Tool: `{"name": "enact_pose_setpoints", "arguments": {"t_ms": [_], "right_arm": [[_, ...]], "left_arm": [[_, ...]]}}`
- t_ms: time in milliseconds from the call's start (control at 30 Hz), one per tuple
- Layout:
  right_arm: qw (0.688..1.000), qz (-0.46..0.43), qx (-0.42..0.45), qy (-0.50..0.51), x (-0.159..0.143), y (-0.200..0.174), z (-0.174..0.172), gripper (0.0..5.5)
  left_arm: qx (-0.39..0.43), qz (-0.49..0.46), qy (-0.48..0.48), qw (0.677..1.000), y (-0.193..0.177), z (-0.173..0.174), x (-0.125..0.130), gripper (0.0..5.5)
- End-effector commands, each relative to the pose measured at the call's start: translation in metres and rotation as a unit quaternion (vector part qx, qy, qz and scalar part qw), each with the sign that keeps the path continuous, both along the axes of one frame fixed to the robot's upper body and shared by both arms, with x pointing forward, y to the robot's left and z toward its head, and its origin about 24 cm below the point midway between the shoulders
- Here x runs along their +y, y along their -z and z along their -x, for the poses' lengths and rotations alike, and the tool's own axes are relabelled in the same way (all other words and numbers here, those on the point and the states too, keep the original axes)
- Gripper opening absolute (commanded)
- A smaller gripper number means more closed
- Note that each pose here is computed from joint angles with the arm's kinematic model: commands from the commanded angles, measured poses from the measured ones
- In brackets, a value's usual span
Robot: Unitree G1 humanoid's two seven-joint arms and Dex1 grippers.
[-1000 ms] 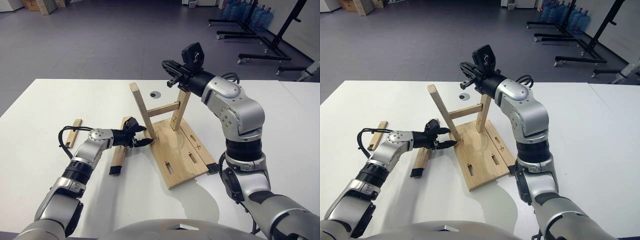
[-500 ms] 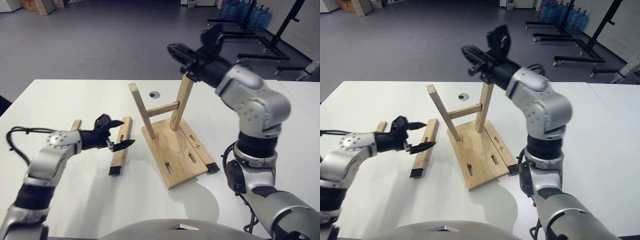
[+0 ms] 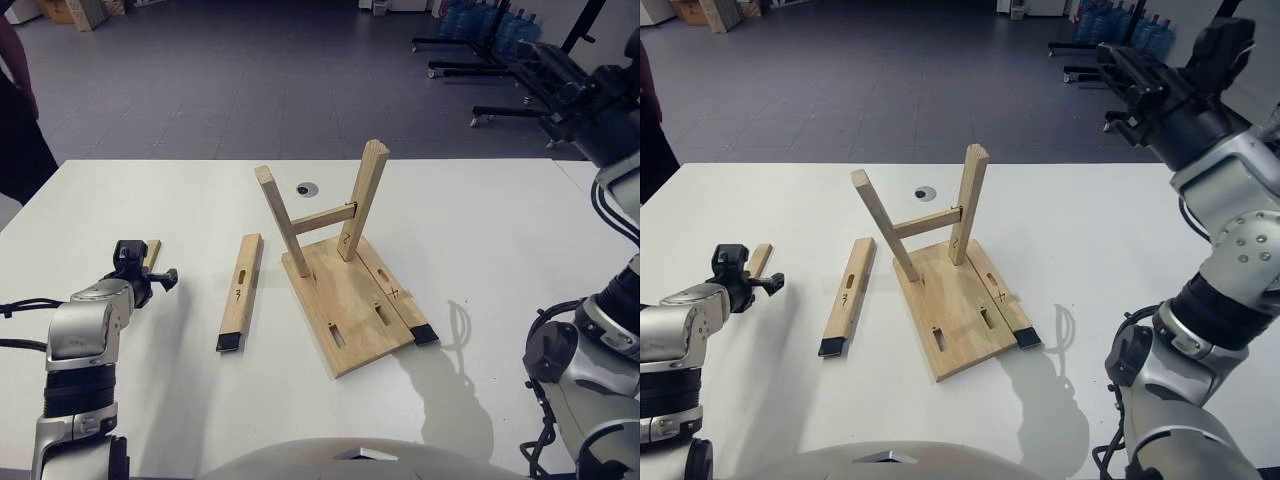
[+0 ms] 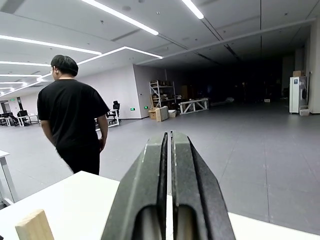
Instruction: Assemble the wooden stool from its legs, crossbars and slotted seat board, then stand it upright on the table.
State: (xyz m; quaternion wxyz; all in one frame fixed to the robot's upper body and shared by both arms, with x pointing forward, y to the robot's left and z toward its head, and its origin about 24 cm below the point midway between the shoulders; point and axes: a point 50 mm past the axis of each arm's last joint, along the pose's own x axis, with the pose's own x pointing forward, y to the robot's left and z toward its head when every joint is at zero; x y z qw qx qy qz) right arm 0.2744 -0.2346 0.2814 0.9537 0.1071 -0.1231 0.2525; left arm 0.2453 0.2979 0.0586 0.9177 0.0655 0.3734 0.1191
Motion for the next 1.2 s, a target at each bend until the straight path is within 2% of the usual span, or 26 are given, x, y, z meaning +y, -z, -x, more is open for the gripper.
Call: {"name": "enact_pose_setpoints", "arguments": {"t_ms": [33,133,467,633,833,1200], "right_arm": [[1.000,0.004,0.015,0.003,0.004,0.010,-0.005,0.11],[1.000,0.002,0.017,0.004,0.006,0.012,-0.006,0.11],[0.999,-0.003,0.043,0.015,0.012,0.021,-0.018,0.11],[0.999,-0.006,0.047,0.012,0.013,0.021,-0.019,0.11],[0.999,-0.007,0.047,0.012,0.014,0.022,-0.020,0.11],[0.999,-0.009,0.052,0.010,0.017,0.024,-0.022,0.11]], "left_arm": [[-0.035,0.007,-0.009,0.999,-0.013,-0.004,0.013,4.69],[-0.065,0.002,0.012,0.998,-0.026,-0.008,0.012,4.69],[-0.016,0.019,0.030,0.999,0.025,-0.014,0.027,4.69],[-0.006,0.026,0.043,0.999,0.031,-0.013,0.034,4.69],[0.024,0.012,0.070,0.997,0.023,0.004,0.030,3.69],[0.039,0.057,0.041,0.997,0.052,0.003,0.025,2.03]]}}
